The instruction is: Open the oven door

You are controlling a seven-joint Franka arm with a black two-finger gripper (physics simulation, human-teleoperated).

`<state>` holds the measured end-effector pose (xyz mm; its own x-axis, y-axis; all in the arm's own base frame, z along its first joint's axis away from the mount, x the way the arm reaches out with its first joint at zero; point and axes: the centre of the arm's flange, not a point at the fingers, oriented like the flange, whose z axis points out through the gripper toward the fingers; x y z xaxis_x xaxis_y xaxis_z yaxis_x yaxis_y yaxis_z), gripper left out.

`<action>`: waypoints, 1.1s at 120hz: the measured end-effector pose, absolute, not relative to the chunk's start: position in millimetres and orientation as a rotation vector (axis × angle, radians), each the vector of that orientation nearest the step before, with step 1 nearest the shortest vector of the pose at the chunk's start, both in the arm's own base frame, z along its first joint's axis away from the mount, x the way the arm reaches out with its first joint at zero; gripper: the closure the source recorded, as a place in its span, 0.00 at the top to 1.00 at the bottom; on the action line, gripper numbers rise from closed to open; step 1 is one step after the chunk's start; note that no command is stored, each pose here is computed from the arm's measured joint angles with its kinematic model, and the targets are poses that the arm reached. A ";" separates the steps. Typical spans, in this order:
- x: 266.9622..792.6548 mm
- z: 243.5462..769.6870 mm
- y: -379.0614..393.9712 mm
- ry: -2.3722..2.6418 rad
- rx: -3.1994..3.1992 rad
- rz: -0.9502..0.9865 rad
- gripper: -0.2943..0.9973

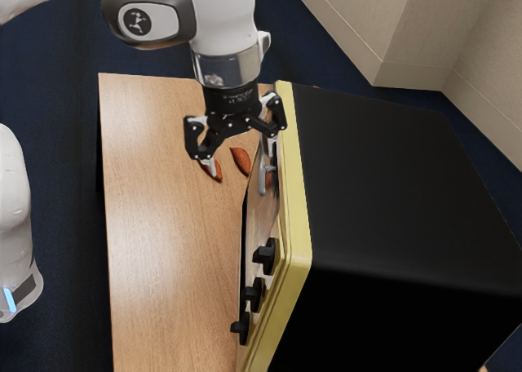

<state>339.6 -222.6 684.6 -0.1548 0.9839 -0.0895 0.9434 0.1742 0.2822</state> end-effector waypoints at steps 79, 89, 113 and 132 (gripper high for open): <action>270.6 625.9 -185.1 2.338 1.568 0.351 0.75; 261.1 620.5 -179.9 2.343 1.522 0.352 0.74; 232.8 593.3 -166.7 2.350 1.433 0.338 0.74; 214.5 580.6 -161.9 2.335 1.398 0.345 0.74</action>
